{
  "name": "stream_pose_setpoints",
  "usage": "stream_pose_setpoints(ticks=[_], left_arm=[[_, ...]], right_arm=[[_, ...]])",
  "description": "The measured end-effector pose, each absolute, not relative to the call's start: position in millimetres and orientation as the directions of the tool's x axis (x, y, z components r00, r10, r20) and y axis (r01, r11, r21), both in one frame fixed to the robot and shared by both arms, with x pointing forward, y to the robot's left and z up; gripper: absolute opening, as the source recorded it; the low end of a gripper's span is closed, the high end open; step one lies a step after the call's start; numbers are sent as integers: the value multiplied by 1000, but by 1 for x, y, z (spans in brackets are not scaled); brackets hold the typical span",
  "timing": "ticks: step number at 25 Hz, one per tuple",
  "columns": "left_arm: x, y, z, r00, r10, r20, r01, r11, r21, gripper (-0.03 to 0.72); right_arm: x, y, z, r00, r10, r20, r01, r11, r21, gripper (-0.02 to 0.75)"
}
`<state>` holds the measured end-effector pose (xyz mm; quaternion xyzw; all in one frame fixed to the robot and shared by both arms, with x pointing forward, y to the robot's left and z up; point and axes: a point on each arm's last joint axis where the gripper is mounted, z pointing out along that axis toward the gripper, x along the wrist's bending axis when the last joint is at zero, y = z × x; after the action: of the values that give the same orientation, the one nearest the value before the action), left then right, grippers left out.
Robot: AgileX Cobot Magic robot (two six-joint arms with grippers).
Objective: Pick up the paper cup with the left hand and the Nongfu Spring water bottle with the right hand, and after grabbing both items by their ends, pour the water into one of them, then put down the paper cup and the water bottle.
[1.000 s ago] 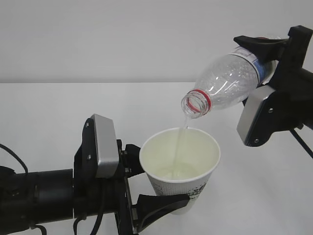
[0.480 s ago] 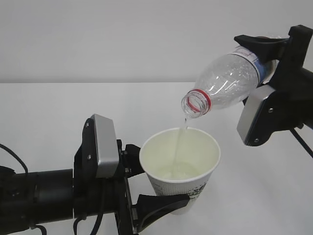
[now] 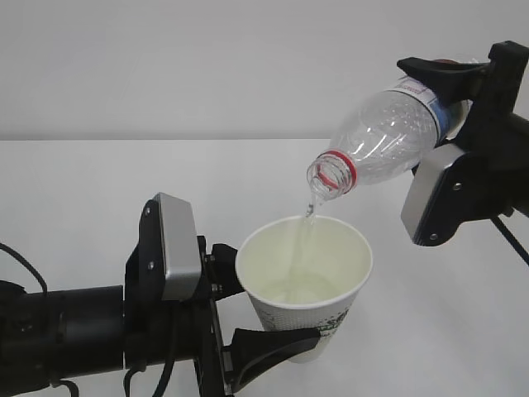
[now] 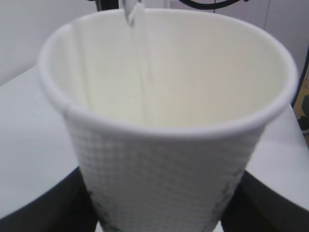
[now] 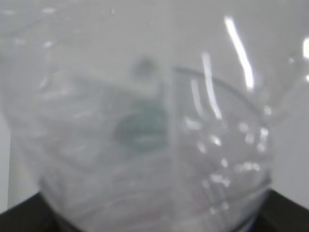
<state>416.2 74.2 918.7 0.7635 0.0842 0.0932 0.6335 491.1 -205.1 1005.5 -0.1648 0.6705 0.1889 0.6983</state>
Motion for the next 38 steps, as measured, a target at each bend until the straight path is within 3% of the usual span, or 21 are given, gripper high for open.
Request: stream_pose_setpoints(ticks=[38], left_arm=[[416,74,918,968,247,35,12,-186,982,492]], right_arm=[[491,-205,1007,47,40,-998,-484,875,12,497]])
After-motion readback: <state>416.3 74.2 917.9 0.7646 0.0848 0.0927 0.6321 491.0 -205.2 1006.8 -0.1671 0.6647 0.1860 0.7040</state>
